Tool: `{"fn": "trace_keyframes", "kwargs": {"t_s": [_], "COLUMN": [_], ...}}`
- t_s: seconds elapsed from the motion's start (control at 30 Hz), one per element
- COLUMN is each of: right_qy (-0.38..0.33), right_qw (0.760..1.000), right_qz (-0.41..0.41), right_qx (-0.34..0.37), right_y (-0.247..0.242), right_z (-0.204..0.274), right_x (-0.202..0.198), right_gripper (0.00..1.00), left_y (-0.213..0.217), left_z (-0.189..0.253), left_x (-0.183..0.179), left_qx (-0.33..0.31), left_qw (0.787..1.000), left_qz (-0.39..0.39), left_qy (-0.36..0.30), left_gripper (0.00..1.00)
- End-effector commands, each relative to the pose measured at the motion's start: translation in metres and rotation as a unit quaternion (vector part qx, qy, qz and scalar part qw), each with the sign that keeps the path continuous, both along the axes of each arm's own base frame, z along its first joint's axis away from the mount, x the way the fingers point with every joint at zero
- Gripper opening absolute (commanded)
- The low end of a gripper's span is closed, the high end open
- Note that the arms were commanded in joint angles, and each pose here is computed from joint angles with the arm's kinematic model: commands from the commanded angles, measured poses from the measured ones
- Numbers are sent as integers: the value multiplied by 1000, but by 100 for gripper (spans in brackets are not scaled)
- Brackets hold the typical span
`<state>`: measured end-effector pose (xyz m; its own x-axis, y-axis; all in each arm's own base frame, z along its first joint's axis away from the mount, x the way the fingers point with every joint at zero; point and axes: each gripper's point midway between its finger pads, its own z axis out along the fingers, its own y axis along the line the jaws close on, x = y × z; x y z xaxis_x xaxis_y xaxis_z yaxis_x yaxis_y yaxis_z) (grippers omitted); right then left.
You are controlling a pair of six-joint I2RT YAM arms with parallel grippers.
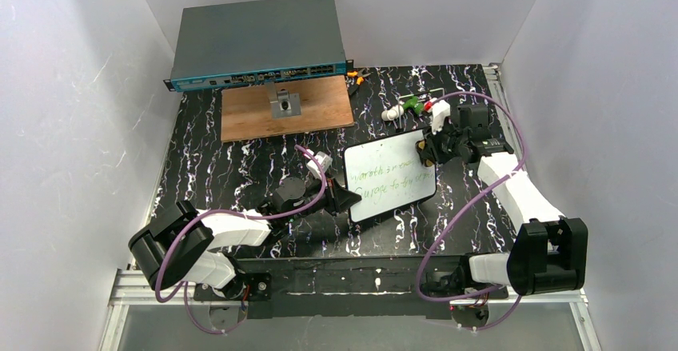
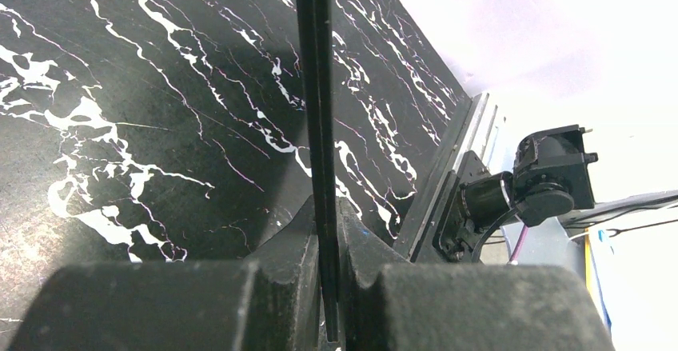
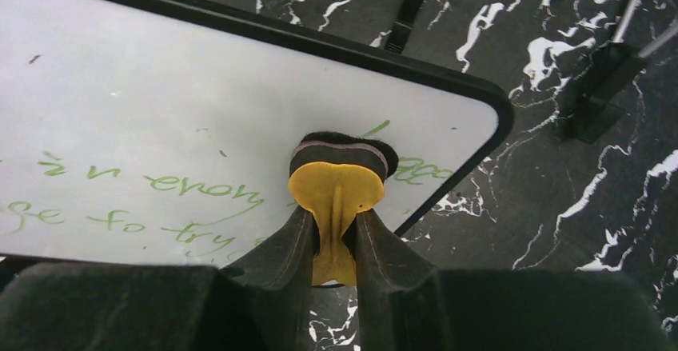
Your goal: Erase the whiteboard
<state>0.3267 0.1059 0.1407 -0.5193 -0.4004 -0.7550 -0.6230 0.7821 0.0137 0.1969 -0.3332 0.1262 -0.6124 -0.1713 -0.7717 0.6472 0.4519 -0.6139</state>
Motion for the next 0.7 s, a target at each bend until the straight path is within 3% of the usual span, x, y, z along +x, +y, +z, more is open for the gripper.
{"fn": "trace_keyframes", "kwargs": {"t_s": [0.0, 0.17, 0.33, 0.5, 0.67], "right_qy": [8, -1, -20, -37, -32], "right_qw": [995, 985, 998, 997, 999], "right_qz": [86, 162, 49, -54, -33], "right_qx": [39, 63, 16, -37, -25], "right_y": [25, 50, 20, -17, -11], "right_z": [6, 16, 13, 6, 7], "right_x": [-17, -41, -3, 24, 18], "right_gripper": [1, 1, 1, 1, 1], "left_y": [-10, -10, -13, -12, -12], "left_z": [23, 22, 24, 25, 25], "left_x": [-12, -13, -15, -15, -14], "left_qx": [-22, -21, -21, -20, -21], "left_qw": [998, 998, 997, 997, 997], "left_qz": [-46, -49, -59, -59, -58], "left_qy": [-40, -41, -41, -42, -42], "left_gripper": [0, 0, 0, 0, 0]}}
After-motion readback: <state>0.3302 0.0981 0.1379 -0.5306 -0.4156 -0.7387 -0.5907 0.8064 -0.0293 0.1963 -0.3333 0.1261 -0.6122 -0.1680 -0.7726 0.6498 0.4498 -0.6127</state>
